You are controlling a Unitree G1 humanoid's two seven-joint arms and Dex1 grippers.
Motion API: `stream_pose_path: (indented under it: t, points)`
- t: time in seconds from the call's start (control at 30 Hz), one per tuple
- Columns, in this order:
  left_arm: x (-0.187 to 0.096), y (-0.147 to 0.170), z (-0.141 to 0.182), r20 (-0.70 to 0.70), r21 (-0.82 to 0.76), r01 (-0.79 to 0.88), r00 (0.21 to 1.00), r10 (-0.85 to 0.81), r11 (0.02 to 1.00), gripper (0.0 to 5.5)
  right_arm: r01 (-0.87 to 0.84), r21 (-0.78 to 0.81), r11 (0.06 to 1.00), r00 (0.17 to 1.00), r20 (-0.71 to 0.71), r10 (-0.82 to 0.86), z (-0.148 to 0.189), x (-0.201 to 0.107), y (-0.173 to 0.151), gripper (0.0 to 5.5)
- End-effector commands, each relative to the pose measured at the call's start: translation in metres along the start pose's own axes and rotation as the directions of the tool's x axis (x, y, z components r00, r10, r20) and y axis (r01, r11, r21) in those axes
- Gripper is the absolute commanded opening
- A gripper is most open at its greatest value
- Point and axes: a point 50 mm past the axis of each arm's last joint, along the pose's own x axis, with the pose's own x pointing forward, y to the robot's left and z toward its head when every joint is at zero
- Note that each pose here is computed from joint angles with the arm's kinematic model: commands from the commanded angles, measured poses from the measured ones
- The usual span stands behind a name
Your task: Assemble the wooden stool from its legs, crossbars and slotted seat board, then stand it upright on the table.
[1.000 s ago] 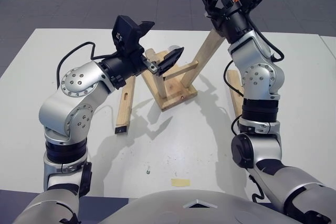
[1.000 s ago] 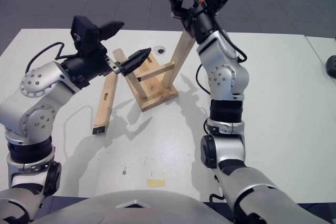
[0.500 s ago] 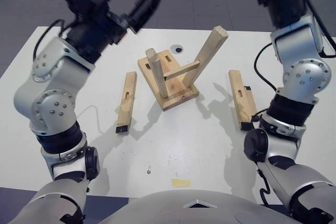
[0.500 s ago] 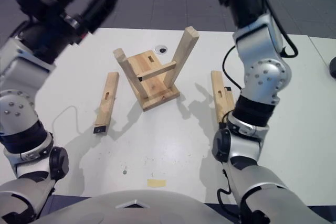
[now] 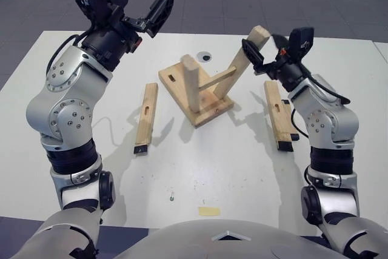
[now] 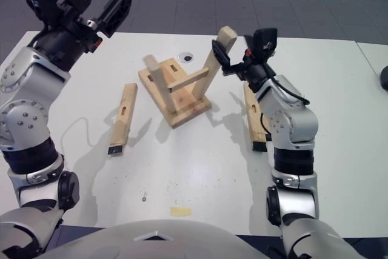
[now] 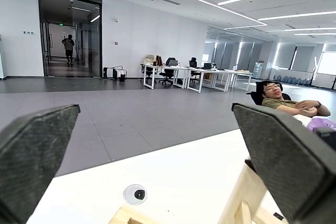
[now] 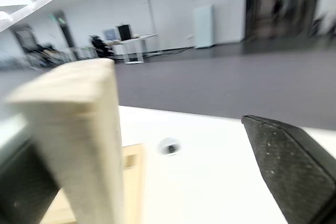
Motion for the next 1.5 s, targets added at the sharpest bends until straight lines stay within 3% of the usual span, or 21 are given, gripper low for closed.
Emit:
stream_pose_path:
  t: [0.03,0.2,0.3,0.43,0.5,0.53,0.63,0.77,0.83,1.03,1.1,1.17,1.27,1.43,1.5]
  points:
    - [0.001,0.004,-0.003,-0.002,0.012,-0.04,0.999,0.04,0.999,5.4,0.114,-0.143,0.983,0.961,0.267,-0.072,0.057,0.023,-0.013,5.37]
    - [0.003,0.005,-0.005,-0.016,0.025,-0.047,0.999,0.048,0.999,5.4,0.097,0.005,0.995,0.849,0.522,-0.085,0.108,0.019,-0.01,5.37]
    - [0.001,0.004,-0.009,-0.031,0.03,-0.05,0.998,0.051,0.998,5.4,-0.094,0.14,0.986,0.827,0.562,-0.001,0.119,0.012,0.007,5.37]
    - [0.001,0.001,-0.015,-0.054,0.033,-0.044,0.997,0.045,0.998,5.4,-0.504,0.284,0.815,0.772,0.571,0.279,0.12,-0.008,0.05,5.37]
    - [0.001,0.0,-0.017,-0.061,0.037,-0.043,0.997,0.045,0.998,5.4,-0.622,0.324,0.713,0.757,0.483,0.44,0.101,-0.016,0.069,5.37]
    - [0.001,-0.001,-0.018,-0.062,0.039,-0.045,0.997,0.048,0.998,5.4,-0.626,0.374,0.684,0.774,0.402,0.489,0.084,-0.019,0.075,5.37]
    - [0.0,-0.002,-0.019,-0.064,0.042,-0.046,0.997,0.049,0.998,5.4,-0.435,0.552,0.711,0.893,0.161,0.421,0.025,-0.022,0.065,5.37]
    - [-0.003,-0.003,-0.022,-0.081,0.039,-0.049,0.995,0.052,0.998,5.4,-0.342,0.5,0.796,0.927,0.042,0.372,0.004,-0.031,0.055,5.37]
    - [-0.002,-0.004,-0.024,-0.091,0.036,-0.049,0.995,0.052,0.998,5.4,-0.303,0.413,0.859,0.949,0.054,0.309,0.01,-0.023,0.046,5.37]
    - [0.001,-0.01,-0.029,-0.103,0.027,-0.03,0.994,0.033,0.999,5.4,-0.29,0.374,0.881,0.951,0.215,0.222,0.036,-0.003,0.038,5.37]
    - [0.001,-0.009,-0.029,-0.103,0.026,-0.036,0.994,0.038,0.999,5.4,-0.408,0.42,0.811,0.913,0.211,0.35,0.032,-0.012,0.048,5.37]
    - [-0.001,-0.007,-0.03,-0.108,0.029,-0.043,0.993,0.046,0.999,5.4,-0.561,0.465,0.684,0.822,0.215,0.527,0.027,-0.031,0.063,5.37]
    - [-0.003,-0.006,-0.032,-0.112,0.03,-0.049,0.992,0.052,0.998,5.4,-0.555,0.555,0.62,0.792,0.123,0.598,0.003,-0.055,0.058,5.37]
    - [-0.005,-0.003,-0.033,-0.124,0.043,-0.06,0.99,0.065,0.997,5.4,-0.264,0.557,0.787,0.902,-0.146,0.406,-0.039,-0.069,0.018,5.37]
    - [-0.006,-0.001,-0.033,-0.123,0.047,-0.067,0.99,0.072,0.997,5.4,-0.115,0.509,0.853,0.888,-0.332,0.318,-0.06,-0.079,0.003,5.37]
